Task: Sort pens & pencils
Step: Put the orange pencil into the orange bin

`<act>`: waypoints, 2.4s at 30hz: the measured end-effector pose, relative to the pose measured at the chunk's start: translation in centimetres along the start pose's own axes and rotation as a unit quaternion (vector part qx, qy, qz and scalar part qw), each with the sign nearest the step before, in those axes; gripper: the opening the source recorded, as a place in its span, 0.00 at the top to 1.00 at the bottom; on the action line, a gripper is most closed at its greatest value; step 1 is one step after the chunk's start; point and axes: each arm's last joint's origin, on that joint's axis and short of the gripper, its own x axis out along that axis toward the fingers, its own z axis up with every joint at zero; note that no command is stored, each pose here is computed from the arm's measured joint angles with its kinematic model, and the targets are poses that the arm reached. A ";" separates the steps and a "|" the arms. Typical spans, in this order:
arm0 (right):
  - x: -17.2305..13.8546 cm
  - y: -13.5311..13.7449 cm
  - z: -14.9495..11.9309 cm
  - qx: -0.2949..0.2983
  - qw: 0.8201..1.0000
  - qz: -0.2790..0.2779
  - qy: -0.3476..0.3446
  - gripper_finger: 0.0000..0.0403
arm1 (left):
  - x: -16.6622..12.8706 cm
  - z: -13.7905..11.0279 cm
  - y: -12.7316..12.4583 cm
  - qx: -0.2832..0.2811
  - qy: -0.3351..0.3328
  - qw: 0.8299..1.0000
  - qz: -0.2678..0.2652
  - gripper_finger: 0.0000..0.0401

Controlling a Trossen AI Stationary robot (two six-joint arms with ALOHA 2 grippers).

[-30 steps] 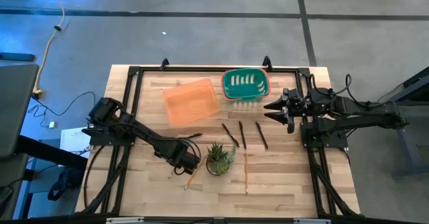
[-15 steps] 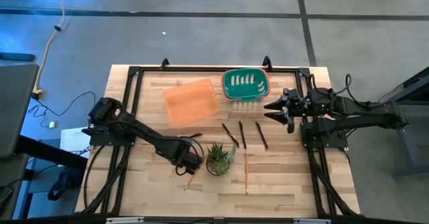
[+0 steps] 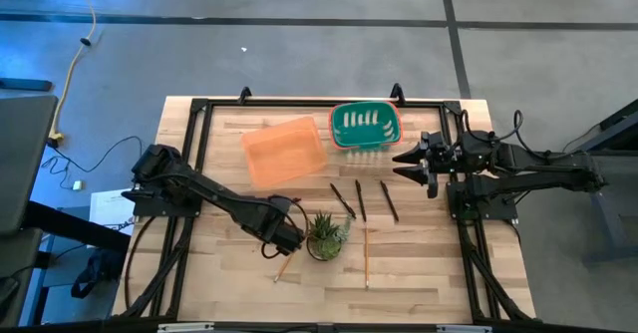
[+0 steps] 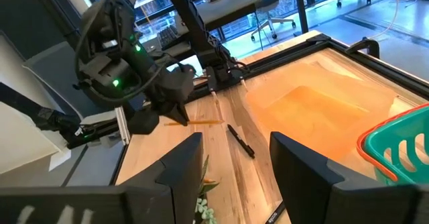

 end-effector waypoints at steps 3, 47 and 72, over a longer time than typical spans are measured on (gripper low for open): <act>0.0 0.0 0.0 0.002 1.000 0.000 0.000 0.59 | -0.6 0.8 0.4 0.013 -0.007 1.000 0.014 1.00; 0.0 -0.1 -0.4 0.027 0.999 -0.003 0.023 0.59 | -0.9 20.2 11.0 0.204 -0.077 0.970 0.109 1.00; 0.0 -0.2 -0.4 0.039 0.999 -0.011 0.019 0.59 | 3.1 20.6 12.3 0.227 -0.017 0.971 0.069 1.00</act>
